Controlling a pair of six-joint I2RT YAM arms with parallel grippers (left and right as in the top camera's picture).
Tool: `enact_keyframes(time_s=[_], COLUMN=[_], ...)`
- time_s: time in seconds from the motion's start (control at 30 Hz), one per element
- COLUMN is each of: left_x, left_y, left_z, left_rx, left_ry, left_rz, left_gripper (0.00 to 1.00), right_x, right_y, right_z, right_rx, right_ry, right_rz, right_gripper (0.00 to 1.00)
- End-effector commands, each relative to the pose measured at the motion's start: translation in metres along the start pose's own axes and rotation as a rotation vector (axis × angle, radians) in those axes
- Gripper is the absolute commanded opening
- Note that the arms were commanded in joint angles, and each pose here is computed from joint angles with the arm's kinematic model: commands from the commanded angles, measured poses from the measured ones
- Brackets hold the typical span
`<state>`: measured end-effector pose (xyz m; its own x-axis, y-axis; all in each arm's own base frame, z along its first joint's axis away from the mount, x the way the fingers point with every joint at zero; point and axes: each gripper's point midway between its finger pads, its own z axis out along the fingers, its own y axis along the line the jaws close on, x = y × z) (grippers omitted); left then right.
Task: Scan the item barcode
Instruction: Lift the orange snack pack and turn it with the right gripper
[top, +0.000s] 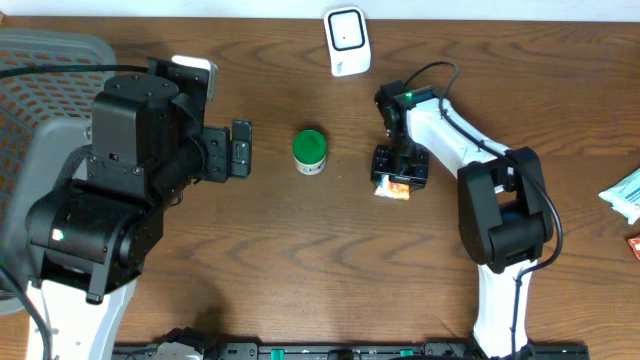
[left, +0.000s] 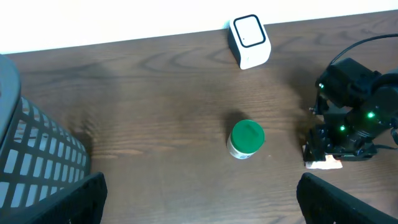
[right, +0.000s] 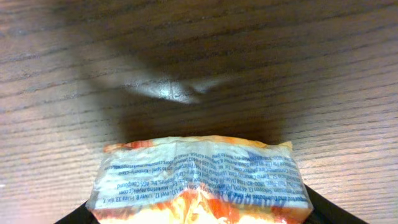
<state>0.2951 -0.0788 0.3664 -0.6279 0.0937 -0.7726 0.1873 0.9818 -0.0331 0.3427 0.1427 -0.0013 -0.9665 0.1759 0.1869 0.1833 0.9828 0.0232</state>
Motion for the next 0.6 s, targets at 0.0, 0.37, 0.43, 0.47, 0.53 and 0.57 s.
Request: enact_keyframes(time_s=[0.0,0.37,0.43,0.47,0.53,0.57], left_x=[0.001,0.001,0.001,0.001,0.001,0.001], left_y=[0.004,0.004,0.004,0.004,0.004,0.004], left_z=[0.001,0.001,0.001,0.001,0.001,0.001], left_rx=[-0.016,-0.017,-0.017,-0.017,-0.017,-0.017], left_ry=[0.002,0.002,0.002,0.002,0.002,0.002], left_rz=[-0.008,-0.008,-0.008,-0.008,-0.008,-0.008], left_gripper=[0.98,0.98,0.98,0.98,0.98,0.98], right_x=[0.008,0.045,0.05,0.052,0.056,0.058], right_y=[0.007,0.006,0.006,0.008,0.011,0.012], right_z=[-0.003,-0.028,-0.032,-0.036,-0.041,-0.042], right_rx=[-0.127,-0.368,-0.401,-0.429,-0.475,-0.482], right_ry=[0.079,0.337,0.371,0.384,0.403,0.412], right_rz=[-0.028,0.021,0.035,0.026,0.005,0.004], right_gripper=[0.6,0.64,0.64,0.64,0.64,0.64])
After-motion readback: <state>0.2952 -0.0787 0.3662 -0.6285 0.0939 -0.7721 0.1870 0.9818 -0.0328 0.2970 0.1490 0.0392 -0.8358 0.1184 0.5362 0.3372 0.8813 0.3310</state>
